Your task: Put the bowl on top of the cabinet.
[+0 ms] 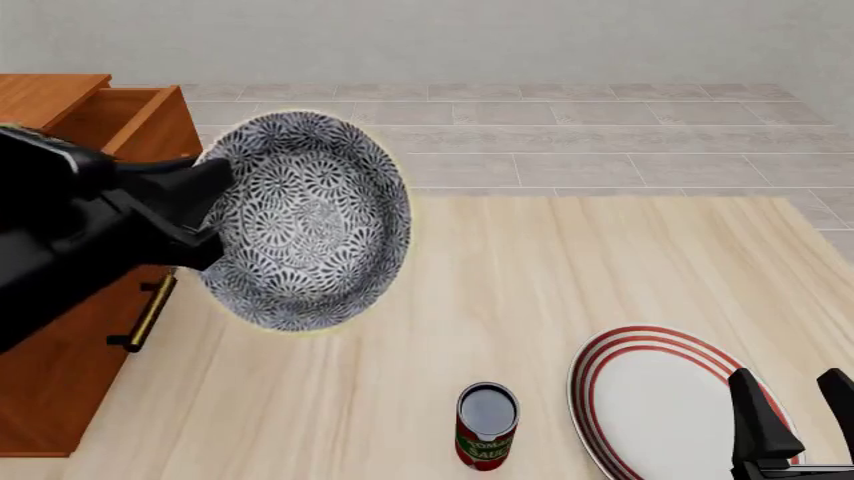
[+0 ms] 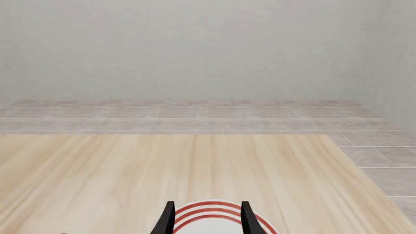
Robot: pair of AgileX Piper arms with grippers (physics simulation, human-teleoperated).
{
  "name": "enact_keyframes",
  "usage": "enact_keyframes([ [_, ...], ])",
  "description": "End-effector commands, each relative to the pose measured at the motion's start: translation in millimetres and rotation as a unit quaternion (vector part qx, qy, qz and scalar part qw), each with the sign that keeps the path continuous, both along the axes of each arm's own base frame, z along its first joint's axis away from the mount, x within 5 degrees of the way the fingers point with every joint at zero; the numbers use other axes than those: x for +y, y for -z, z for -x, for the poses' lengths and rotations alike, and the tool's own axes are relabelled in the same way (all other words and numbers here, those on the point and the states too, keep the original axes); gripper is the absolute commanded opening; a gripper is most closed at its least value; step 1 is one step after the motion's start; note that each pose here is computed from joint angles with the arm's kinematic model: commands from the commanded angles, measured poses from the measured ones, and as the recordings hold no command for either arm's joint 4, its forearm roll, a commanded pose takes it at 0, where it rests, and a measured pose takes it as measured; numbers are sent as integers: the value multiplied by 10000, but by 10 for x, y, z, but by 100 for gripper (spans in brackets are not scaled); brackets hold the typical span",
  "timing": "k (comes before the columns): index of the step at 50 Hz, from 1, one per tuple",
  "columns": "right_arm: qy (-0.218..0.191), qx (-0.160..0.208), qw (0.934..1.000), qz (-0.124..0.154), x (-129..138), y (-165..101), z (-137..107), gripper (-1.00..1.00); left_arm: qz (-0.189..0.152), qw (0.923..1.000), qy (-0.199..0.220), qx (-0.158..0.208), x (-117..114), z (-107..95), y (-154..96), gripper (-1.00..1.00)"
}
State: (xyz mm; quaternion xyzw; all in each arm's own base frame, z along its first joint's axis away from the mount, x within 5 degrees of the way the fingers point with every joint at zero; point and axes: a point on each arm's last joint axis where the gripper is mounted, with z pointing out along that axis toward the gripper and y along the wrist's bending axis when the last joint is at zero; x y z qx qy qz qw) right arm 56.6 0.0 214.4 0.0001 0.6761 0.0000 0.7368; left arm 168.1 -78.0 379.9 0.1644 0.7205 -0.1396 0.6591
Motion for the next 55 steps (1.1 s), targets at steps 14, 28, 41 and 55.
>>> enact_keyframes([
  [14,-1,-1,10000,-1,0,0,0,100,467,9908,-613,-1115,463,689,-640,-100],
  [28,0,1,10000,0,0,0,0,100,879,9623,-1863,-1779,751,972,-878,-100],
  [41,0,0,10000,0,0,0,0,100,1200,9326,-2685,-2093,866,1125,-1008,-100],
  [55,-1,-1,10000,0,0,0,0,100,1525,9087,-3290,-2067,953,1120,-1093,-100],
])
